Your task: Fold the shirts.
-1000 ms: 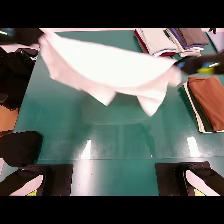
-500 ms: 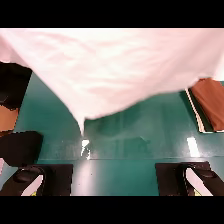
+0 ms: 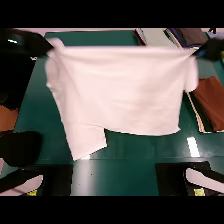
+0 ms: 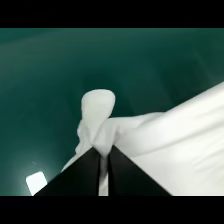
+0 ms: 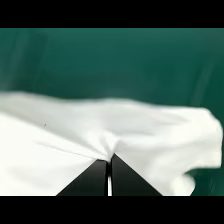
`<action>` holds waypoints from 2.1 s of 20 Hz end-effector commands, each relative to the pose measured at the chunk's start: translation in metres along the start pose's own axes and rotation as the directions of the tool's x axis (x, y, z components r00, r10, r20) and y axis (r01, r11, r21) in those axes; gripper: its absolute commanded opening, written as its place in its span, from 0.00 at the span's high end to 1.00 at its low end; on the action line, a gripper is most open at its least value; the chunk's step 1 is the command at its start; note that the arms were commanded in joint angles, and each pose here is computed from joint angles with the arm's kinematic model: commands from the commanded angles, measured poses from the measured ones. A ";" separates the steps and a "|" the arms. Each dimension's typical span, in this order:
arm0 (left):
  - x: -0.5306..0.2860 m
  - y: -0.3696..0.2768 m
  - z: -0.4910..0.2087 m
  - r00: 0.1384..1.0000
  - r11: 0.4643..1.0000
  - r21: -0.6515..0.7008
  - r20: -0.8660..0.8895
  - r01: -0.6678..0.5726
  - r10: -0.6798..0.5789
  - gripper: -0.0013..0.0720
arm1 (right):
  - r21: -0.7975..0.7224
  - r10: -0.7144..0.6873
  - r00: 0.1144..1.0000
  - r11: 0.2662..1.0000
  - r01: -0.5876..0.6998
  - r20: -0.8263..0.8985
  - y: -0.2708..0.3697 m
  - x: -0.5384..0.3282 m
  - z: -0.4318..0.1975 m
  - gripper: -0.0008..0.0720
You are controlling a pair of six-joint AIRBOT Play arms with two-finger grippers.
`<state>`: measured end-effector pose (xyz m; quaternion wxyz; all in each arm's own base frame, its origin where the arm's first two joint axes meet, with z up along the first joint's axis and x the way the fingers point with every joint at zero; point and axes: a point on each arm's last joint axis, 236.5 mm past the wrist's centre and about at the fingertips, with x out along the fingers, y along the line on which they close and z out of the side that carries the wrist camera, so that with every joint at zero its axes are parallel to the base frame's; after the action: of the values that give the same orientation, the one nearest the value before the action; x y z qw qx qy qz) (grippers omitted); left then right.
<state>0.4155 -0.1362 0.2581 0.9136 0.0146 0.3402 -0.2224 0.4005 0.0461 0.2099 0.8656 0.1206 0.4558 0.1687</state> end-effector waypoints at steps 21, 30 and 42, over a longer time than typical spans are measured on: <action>0.102 0.073 -0.344 0.797 0.820 -0.536 -0.576 -0.200 -0.182 0.30 | 0.150 0.150 0.956 0.982 -0.115 -0.253 0.004 0.106 -0.118 0.49; 0.131 0.032 -0.325 0.862 0.769 -0.636 -0.423 -0.063 -0.280 0.72 | 0.122 0.145 0.974 0.985 -0.126 -0.171 0.015 0.083 -0.109 0.49; 0.084 0.036 -0.250 0.929 0.881 -0.472 -0.321 0.011 -0.183 0.94 | 0.575 -0.035 0.893 0.754 0.318 -0.449 -0.151 0.040 -0.320 0.30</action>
<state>0.3318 -0.0935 -0.0013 0.7920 -0.1874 0.5548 -0.1726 0.2317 -0.0420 -0.0172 0.7142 0.2674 0.6468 -0.0092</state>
